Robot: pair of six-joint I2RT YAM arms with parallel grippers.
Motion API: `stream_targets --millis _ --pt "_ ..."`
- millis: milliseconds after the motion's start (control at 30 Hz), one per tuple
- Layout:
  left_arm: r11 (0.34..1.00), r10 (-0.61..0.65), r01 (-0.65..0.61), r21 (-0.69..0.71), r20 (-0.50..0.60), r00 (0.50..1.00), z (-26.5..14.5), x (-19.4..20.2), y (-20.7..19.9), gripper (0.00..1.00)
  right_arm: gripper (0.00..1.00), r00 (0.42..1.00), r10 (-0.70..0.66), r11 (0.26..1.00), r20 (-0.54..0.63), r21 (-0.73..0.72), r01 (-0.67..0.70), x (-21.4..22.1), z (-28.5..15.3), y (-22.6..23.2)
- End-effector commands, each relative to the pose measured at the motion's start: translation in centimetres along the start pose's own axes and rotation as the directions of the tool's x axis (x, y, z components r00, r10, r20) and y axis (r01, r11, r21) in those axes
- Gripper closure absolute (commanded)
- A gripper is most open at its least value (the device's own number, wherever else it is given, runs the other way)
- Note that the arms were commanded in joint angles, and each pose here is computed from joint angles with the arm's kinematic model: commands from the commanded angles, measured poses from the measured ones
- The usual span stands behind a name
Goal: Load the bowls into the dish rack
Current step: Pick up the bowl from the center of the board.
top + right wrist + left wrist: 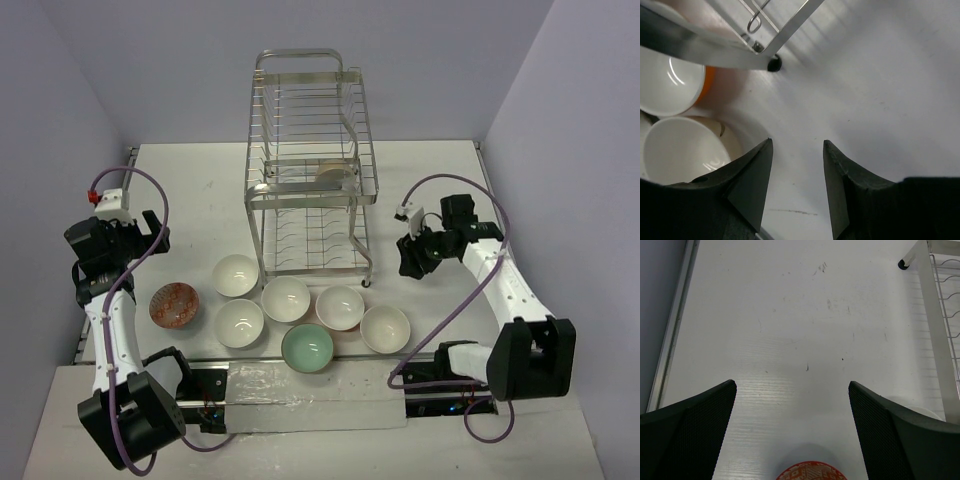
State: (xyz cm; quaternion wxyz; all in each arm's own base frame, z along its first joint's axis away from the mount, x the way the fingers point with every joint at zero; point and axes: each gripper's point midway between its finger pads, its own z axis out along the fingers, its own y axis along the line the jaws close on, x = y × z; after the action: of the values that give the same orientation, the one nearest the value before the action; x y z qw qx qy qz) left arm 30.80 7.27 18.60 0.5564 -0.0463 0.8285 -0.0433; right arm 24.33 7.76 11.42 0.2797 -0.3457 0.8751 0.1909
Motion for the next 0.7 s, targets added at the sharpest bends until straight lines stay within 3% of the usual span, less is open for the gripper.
stream_targets --millis 0,667 --pt "0.999 0.019 -0.020 0.029 0.034 0.999 -0.4 -1.1 -0.6 0.01 0.48 0.996 -0.035 0.992 -0.076 -0.125 0.026 1.9 0.0 1.9" --pt "0.999 0.019 -0.019 0.034 0.018 1.000 -0.2 -0.5 -0.6 0.01 0.47 0.975 -0.119 0.925 -0.185 -0.377 0.041 5.4 -0.4 6.4"
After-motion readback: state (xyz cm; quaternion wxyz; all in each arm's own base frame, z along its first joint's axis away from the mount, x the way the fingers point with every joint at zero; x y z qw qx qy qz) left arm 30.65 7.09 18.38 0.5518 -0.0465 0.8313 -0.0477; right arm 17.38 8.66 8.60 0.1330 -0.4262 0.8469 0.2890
